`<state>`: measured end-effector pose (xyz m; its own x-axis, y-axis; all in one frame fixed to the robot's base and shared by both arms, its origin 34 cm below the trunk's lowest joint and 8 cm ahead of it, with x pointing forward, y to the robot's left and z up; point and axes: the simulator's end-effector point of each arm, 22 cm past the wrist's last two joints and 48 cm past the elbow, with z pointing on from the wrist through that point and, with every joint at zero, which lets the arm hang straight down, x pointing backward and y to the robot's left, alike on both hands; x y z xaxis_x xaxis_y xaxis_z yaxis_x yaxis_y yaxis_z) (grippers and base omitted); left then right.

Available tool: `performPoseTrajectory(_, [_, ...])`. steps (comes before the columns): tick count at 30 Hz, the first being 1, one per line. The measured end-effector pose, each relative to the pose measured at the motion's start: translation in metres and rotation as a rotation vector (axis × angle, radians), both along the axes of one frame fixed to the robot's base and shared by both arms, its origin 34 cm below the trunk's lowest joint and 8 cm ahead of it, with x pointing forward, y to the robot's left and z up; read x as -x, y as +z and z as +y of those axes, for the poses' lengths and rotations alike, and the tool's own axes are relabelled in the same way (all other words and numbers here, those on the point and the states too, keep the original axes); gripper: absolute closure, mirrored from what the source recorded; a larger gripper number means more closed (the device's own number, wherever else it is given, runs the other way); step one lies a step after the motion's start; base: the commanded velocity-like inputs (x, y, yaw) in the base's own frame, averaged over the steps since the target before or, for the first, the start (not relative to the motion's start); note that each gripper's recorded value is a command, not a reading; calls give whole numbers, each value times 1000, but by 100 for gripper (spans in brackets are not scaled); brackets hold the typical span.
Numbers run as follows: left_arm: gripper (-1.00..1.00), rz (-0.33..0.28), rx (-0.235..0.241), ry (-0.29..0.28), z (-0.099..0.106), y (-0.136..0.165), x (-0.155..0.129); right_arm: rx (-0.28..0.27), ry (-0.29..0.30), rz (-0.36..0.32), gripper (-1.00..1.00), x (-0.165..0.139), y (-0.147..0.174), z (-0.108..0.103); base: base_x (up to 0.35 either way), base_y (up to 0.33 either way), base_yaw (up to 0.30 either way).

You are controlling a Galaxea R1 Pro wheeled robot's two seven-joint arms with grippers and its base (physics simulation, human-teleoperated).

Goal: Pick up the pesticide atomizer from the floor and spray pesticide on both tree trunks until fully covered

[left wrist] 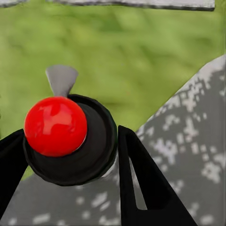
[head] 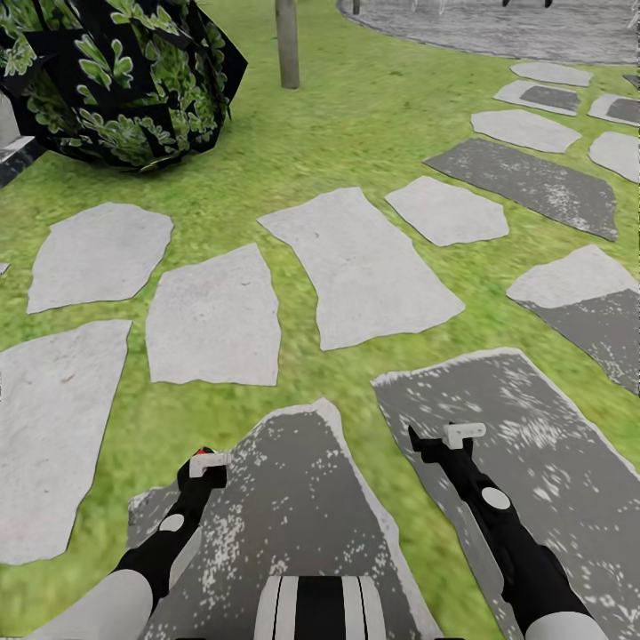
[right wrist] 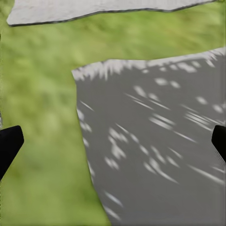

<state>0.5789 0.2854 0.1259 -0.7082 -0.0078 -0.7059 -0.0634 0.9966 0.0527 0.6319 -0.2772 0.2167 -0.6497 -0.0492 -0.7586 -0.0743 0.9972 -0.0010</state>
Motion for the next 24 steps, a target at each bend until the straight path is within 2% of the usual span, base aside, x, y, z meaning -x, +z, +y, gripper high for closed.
performPoseTrajectory(12, [100, -19, 5, -4, -4, 8, -7, 0, 0, -14, -100, -4, 8, 0, 0, 0, 0])
performPoseTrajectory(24, [100, -51, 1, -4, 0, 32, -23, -2, 1, -67, -100, -18, 38, 1, 0, 0, 0])
